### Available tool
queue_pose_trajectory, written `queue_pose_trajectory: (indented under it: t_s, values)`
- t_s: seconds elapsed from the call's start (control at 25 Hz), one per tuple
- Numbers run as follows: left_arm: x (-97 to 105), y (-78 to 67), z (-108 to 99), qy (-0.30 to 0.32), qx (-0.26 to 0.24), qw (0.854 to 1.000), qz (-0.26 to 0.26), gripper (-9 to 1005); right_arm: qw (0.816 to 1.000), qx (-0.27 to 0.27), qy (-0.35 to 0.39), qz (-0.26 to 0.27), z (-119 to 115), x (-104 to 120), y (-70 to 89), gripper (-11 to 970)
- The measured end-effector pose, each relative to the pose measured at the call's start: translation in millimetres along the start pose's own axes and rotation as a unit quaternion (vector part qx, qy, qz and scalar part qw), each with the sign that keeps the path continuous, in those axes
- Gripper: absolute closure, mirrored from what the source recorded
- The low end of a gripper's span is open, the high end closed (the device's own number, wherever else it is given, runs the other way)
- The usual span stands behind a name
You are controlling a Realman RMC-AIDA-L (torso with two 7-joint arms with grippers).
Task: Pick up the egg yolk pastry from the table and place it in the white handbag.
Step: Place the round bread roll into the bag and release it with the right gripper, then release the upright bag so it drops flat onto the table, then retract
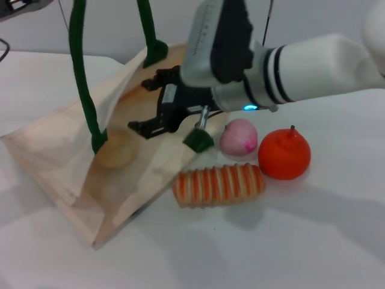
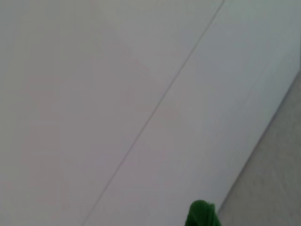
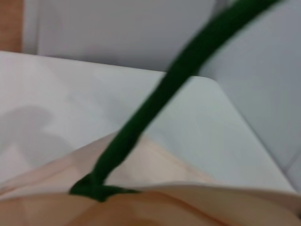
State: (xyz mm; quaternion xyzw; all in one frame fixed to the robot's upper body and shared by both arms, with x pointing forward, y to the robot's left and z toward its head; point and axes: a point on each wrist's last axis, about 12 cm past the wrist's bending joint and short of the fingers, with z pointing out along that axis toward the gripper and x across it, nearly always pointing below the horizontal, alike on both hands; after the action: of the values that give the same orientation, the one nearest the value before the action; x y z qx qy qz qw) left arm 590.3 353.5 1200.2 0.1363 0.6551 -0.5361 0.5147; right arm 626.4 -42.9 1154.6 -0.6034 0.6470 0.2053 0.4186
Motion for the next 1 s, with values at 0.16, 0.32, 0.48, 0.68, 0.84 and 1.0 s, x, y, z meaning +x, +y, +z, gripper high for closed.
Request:
queue_pose_trajectory:
  t_s: [0.16, 0.32, 0.48, 0.68, 0.84, 1.0]
  values:
    - [0.6, 1.5, -11.4, -0.029, -0.012, 0.999, 0.004, 688, 0.998, 0.050, -0.016, 0.042, -22.7, 18.3, -18.9, 68]
    - [1.6, 3.4, -18.5, -0.051, -0.025, 0.998, 0.004, 685, 0.990, 0.114, -0.043, 0.075, -57.5, 36.6, -34.5, 73]
    - [3.3, 6.7, -20.9, -0.063, -0.041, 0.997, 0.003, 682, 0.980, 0.159, -0.070, 0.093, -86.3, 47.5, -38.2, 71]
    - [5.2, 6.2, -25.6, -0.086, -0.043, 0.995, 0.015, 678, 0.971, 0.194, -0.090, 0.107, -108.5, 54.8, -39.4, 72]
    - [9.1, 7.2, -28.0, -0.103, -0.047, 0.993, 0.017, 675, 0.967, 0.206, -0.096, 0.114, -116.1, 59.1, -39.0, 72]
    - [14.6, 11.2, -25.4, -0.107, -0.051, 0.993, 0.026, 632, 0.961, 0.222, -0.108, 0.127, -123.9, 65.8, -38.5, 73]
